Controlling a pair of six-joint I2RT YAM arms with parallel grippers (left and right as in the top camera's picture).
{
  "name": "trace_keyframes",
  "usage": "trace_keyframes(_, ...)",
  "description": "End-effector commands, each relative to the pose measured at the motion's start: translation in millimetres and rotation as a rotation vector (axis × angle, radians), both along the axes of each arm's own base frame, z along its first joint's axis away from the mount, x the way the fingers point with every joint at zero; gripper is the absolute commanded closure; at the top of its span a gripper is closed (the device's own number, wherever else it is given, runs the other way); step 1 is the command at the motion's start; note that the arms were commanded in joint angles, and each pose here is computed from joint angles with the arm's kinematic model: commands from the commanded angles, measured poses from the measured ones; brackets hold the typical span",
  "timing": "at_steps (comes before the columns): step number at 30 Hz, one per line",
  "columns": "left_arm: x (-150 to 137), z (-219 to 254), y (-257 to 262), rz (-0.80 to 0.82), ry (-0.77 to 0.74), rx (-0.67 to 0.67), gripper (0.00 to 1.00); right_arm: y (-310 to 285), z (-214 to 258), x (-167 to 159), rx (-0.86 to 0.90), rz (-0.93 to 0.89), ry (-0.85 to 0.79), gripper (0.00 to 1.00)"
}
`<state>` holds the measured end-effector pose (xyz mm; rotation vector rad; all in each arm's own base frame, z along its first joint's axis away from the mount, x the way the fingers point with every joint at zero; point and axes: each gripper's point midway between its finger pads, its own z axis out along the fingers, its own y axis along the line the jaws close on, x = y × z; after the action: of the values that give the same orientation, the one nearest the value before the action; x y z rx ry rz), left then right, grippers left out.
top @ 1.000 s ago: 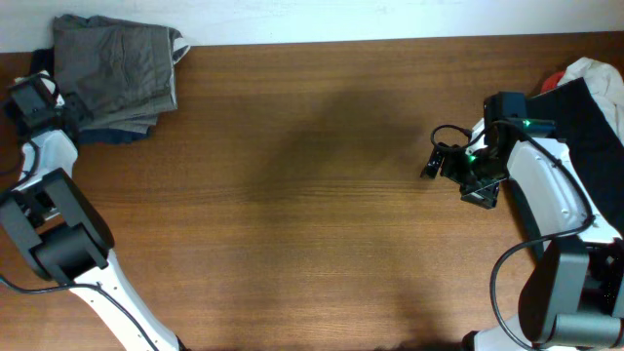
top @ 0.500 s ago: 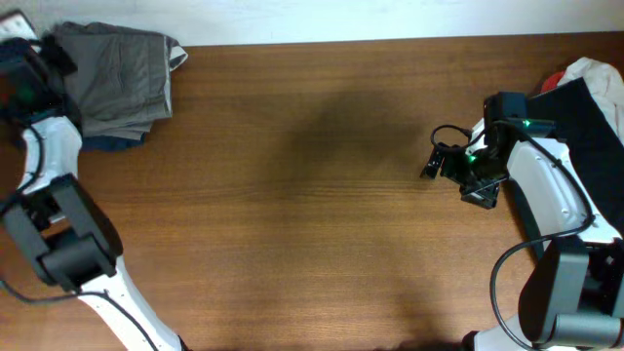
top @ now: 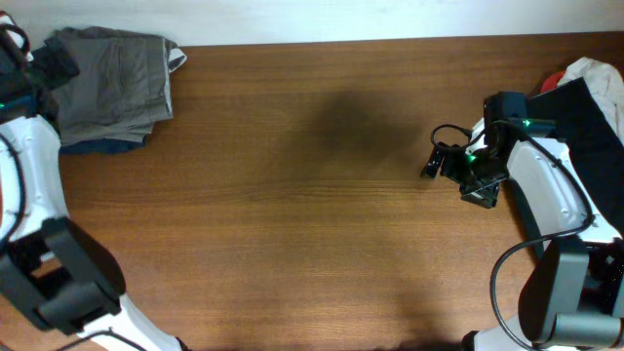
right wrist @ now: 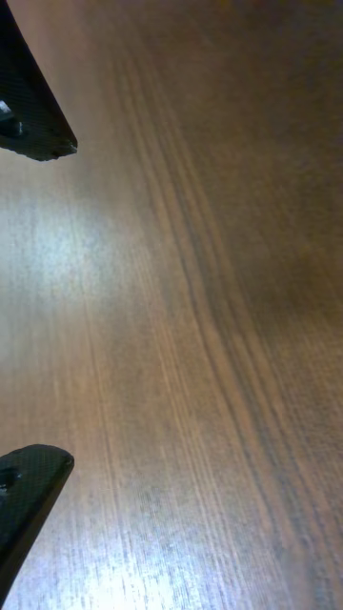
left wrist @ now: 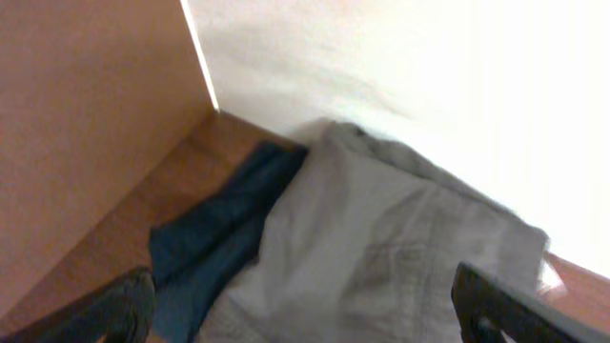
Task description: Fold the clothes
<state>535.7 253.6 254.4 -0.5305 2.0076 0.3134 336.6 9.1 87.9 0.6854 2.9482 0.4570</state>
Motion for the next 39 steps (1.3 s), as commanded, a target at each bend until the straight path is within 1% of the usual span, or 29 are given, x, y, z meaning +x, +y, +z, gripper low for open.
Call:
trace_keyframes(1, -31, 47, -76, -0.249, -0.038, -0.222, 0.01, -4, 1, 1, -0.013, -0.002, -0.008, 0.01)
trace_keyframes(2, -59, 62, -105, -0.293, -0.021, -0.342, 0.01, -4, 1, 1, -0.013, -0.002, -0.008, 0.01)
trace_keyframes(3, -80, 71, -121, -0.315, 0.007, -0.382, 0.01, -4, 1, 1, -0.013, -0.002, -0.008, 0.01)
trace_keyframes(5, -124, 82, -144, -0.309, 0.074, -0.421, 0.01, -4, 1, 1, -0.013, -0.002, -0.008, 0.01)
trace_keyframes(6, -150, 86, -158, -0.306, 0.115, -0.446, 0.01, -4, 1, 1, -0.013, -0.002, -0.008, 0.01)
trace_keyframes(8, -189, 70, -181, -0.298, 0.246, -0.522, 0.01, -4, 1, 1, -0.013, -0.002, -0.008, 0.01)
trace_keyframes(10, -216, 57, -205, -0.313, 0.364, -0.577, 0.01, -4, 1, 1, -0.013, -0.002, -0.008, 0.01)
trace_keyframes(12, -235, 66, -224, -0.357, 0.376, -0.564, 0.01, -4, 1, 1, -0.013, -0.002, -0.008, 0.02)
trace_keyframes(15, -283, 99, -260, -0.463, 0.293, -0.496, 0.01, -4, 1, 1, -0.013, -0.002, -0.008, 0.01)
trace_keyframes(18, -345, 95, -280, -0.474, 0.370, -0.550, 0.01, -4, 1, 1, -0.013, -0.002, -0.008, 0.01)
trace_keyframes(19, -356, 96, -278, -0.457, 0.368, -0.530, 0.01, -4, 1, 1, -0.013, -0.002, -0.008, 0.01)
trace_keyframes(22, -367, 101, -278, -0.454, 0.332, -0.502, 0.01, -4, 1, 1, -0.013, -0.002, -0.008, 0.01)
trace_keyframes(24, -368, 100, -277, -0.452, 0.329, -0.482, 0.01, -4, 1, 1, -0.013, -0.002, -0.008, 0.01)
trace_keyframes(26, -359, 103, -286, -0.544, 0.236, -0.400, 0.01, -4, 1, 1, -0.013, -0.002, -0.008, 0.01)
trace_keyframes(27, -350, 100, -292, -0.602, 0.142, -0.350, 0.01, -4, 1, 1, -0.013, -0.002, -0.008, 0.01)
trace_keyframes(28, -337, 90, -293, -0.632, 0.018, -0.299, 0.01, -4, 1, 1, -0.013, -0.002, -0.008, 0.01)
trace_keyframes(30, -331, 62, -293, -0.645, -0.074, -0.265, 0.01, -4, 1, 1, -0.013, -0.002, -0.008, 0.01)
trace_keyframes(31, -334, 43, -293, -0.645, -0.071, -0.265, 0.01, -4, 1, 1, -0.013, -0.002, -0.008, 0.01)
trace_keyframes(32, -340, 10, -289, -0.618, -0.041, -0.263, 0.01, -4, 1, 1, -0.013, -0.002, -0.008, 0.01)
trace_keyframes(33, -336, -3, -278, -0.563, -0.051, -0.226, 0.01, -4, 1, 1, -0.013, -0.002, -0.008, 0.01)
trace_keyframes(34, -328, -14, -267, -0.514, -0.096, -0.182, 0.01, -4, 1, 1, -0.013, -0.002, -0.008, 0.01)
trace_keyframes(37, -316, -22, -254, -0.464, -0.308, -0.089, 0.01, -4, 1, 1, -0.013, -0.002, -0.008, 0.01)
trace_keyframes(39, -313, -31, -253, -0.468, -0.418, -0.046, 0.01, -4, 1, 1, -0.013, -0.002, -0.008, 0.01)
